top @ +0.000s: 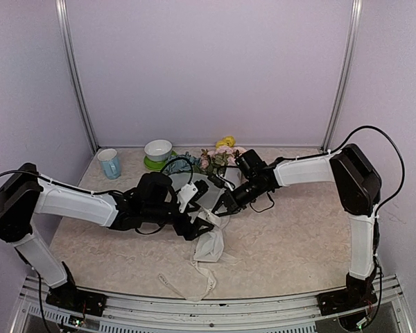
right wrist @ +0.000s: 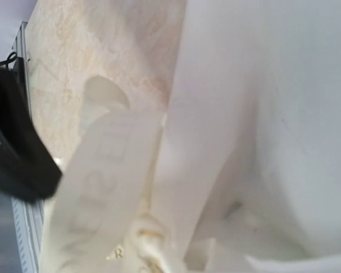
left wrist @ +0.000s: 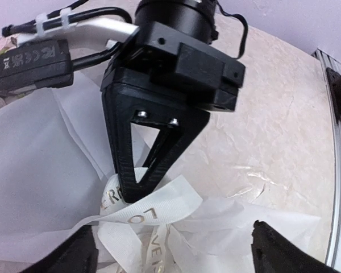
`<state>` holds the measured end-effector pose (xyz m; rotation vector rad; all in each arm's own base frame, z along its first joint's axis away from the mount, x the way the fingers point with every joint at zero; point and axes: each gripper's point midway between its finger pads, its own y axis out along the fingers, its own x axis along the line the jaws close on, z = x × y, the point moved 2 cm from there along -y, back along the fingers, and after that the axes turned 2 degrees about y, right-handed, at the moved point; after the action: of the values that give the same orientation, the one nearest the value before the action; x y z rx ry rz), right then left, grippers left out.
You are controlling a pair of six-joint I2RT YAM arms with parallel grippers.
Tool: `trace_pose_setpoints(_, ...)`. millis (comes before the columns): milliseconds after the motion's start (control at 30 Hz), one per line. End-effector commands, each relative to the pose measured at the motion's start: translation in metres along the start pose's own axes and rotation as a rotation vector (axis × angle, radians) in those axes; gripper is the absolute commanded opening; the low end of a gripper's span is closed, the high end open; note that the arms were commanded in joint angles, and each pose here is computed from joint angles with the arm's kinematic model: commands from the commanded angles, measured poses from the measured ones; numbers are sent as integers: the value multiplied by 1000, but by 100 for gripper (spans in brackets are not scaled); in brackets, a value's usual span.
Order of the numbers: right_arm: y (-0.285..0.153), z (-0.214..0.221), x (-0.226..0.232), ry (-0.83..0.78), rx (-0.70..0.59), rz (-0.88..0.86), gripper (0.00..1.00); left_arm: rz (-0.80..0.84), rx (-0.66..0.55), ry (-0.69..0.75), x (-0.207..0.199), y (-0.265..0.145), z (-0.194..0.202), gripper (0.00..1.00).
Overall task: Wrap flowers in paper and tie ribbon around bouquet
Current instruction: Tie the half-tied ribbon around the folded bouquet.
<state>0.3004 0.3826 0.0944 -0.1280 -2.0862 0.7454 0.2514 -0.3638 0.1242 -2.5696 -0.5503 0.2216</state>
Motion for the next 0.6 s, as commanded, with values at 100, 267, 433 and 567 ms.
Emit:
trace_pose_setpoints(100,-11,-6,7,-36,-34,11,0,-109,15,104,7,-32,-14,99)
trace_pose_setpoints(267,-11,-8,7,-42,-41,12,0,-53,-274,-184,38,-58,-32,99)
trace_pose_setpoints(433,-14,-11,8,-49,-47,23,0,-66,-140,-364,68,-42,5,92)
trace_pose_setpoints(567,-12,-11,7,-50,-43,20,0,-104,-92,-285,53,-45,32,79)
